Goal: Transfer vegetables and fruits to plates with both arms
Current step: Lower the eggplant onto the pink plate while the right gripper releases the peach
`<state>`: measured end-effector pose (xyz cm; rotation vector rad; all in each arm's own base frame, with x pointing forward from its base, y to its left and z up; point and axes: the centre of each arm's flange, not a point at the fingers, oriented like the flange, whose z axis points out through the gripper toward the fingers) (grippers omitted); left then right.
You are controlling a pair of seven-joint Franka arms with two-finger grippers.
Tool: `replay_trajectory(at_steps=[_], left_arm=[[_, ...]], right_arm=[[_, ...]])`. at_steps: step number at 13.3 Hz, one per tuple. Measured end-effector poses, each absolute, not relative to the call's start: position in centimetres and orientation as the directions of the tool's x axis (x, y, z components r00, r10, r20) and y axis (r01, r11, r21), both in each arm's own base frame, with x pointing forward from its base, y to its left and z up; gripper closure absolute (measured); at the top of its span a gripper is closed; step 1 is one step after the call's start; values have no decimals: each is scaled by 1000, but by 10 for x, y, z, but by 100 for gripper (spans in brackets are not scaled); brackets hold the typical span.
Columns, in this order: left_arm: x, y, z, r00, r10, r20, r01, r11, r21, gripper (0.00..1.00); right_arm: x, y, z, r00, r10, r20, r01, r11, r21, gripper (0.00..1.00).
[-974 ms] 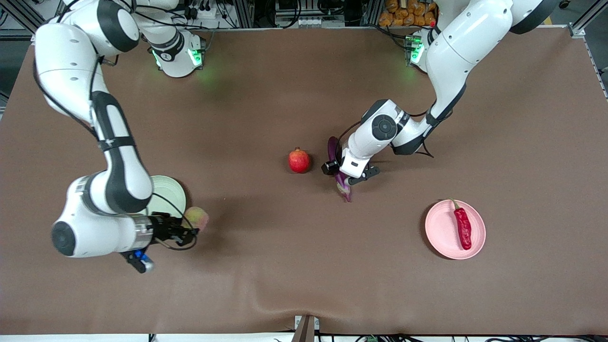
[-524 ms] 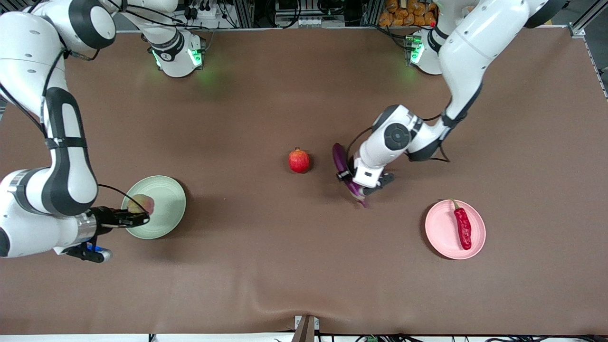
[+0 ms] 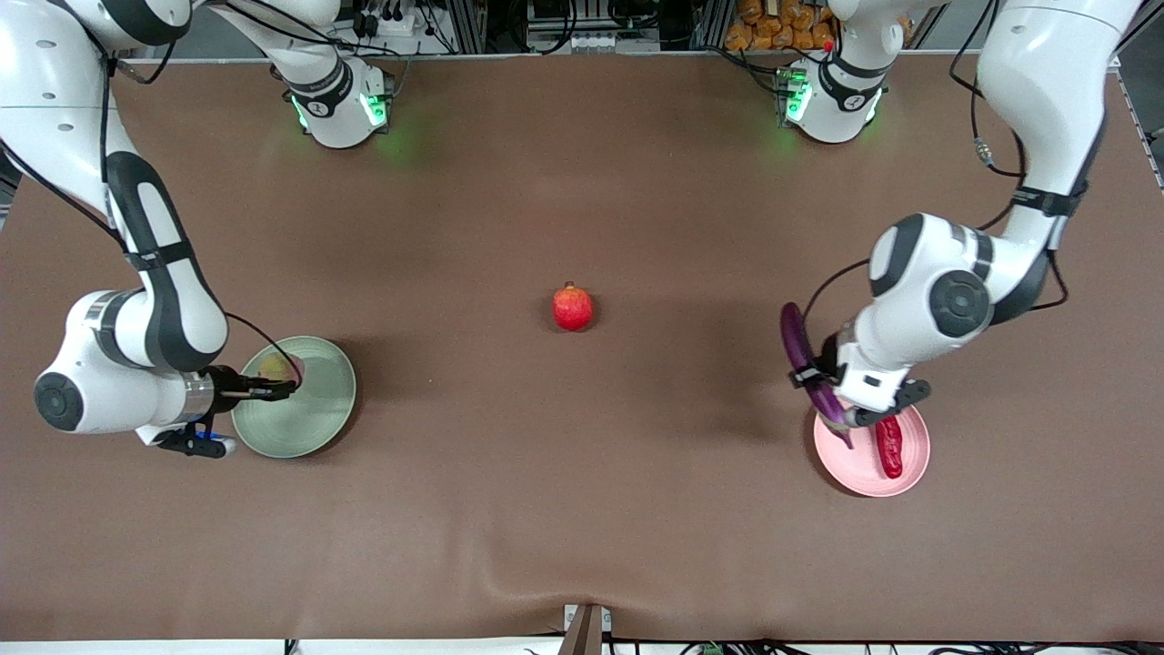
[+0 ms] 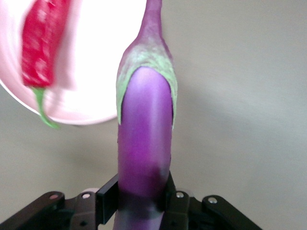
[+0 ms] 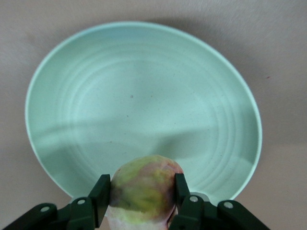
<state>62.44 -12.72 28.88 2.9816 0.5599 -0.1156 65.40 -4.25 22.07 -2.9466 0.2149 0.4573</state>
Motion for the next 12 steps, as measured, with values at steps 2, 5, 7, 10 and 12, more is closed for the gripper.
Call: replay_trajectory(at_steps=[2,5,7,10,12], left_arm=[[630,-82,263,952,281,-125,294,-950,104,64],[640,-30,242,972,197,-131,215,-966,144,64],[650,-21,239,973,193,-123,211,-964,162,64],[672,-12,234,971,217,-103,234,-953,194,64],[687,-5,231,968,235,-91,249,-944,216,64]], right_arm=[[652,-42,218,944,-113,-310,-160,-979,-129,34],[659,-31,235,950,-109,-291,-161,-974,-161,3],[673,-4,271,952,-127,-280,-193,-956,-223,0],[686,67,312,932,-225,-285,-294,-929,-226,0],[679,144,320,903,-302,-306,-369,-910,-190,0]])
